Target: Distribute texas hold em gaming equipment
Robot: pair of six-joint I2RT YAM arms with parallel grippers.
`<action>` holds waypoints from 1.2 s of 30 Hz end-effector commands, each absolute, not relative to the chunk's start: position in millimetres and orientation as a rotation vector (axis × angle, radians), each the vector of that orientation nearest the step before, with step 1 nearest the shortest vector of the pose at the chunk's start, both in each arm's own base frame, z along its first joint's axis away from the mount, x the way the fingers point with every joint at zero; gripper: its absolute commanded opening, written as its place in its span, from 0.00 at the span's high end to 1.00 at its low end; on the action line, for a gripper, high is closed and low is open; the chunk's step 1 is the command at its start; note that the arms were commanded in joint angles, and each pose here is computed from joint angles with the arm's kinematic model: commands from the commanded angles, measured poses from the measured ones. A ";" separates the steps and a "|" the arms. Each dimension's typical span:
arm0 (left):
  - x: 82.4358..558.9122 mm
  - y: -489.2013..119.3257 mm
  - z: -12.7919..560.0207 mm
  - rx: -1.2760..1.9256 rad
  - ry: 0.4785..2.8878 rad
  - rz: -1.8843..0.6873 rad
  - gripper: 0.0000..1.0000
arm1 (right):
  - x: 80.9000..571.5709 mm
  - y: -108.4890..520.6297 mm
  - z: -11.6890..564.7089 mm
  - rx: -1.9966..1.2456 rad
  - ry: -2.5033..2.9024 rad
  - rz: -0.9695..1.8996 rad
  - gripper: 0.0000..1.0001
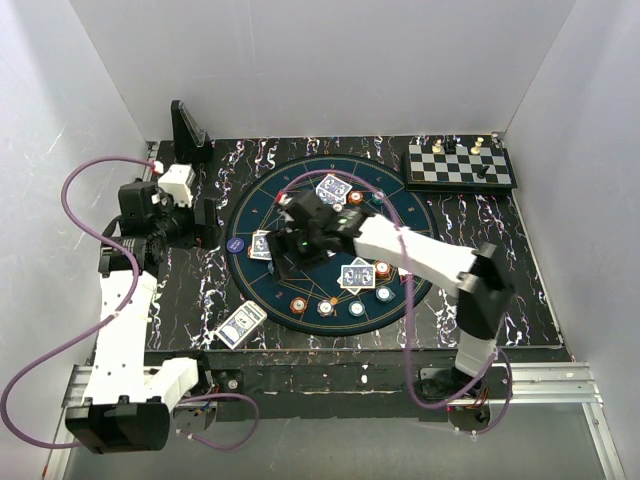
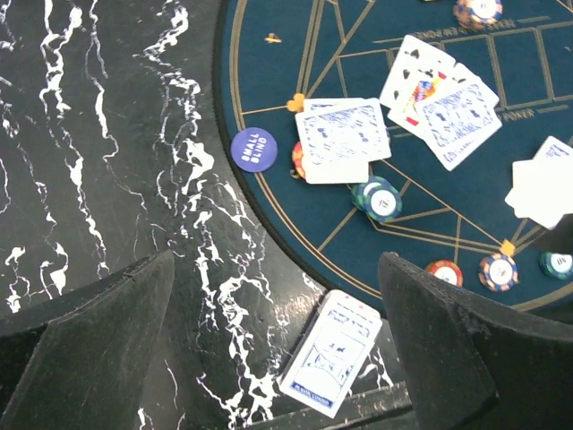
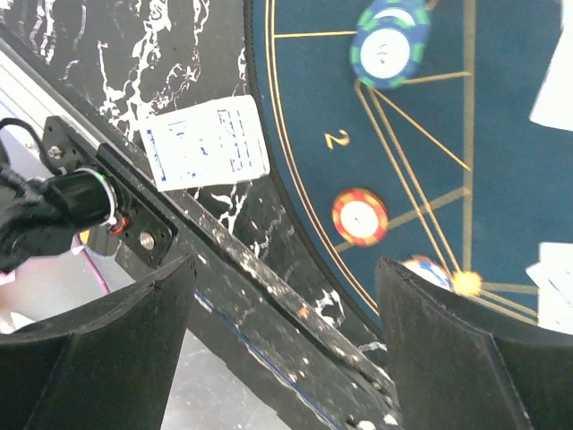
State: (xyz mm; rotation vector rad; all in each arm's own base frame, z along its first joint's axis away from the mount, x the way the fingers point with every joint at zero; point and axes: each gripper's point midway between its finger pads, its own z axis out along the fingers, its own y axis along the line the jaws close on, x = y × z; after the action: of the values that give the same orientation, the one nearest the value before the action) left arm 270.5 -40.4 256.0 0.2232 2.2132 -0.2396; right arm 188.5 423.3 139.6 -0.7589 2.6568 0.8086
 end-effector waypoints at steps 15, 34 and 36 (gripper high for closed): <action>322.9 -29.5 168.2 0.093 2.199 -0.371 0.02 | 295.6 0.3 188.9 0.628 2.076 0.034 0.12; 363.3 0.3 114.8 -0.020 1.928 -0.184 0.02 | 350.2 -63.7 132.6 0.517 1.757 -0.323 0.09; 366.7 2.0 116.6 -0.022 1.869 -0.175 0.02 | 349.8 -65.9 131.6 0.504 1.731 -0.332 0.09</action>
State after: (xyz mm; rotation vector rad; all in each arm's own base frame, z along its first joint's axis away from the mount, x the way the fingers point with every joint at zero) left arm 342.8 -6.1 84.4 -0.0375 2.0839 -0.2263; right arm 329.1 -56.8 95.9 0.5250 1.9475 -0.3321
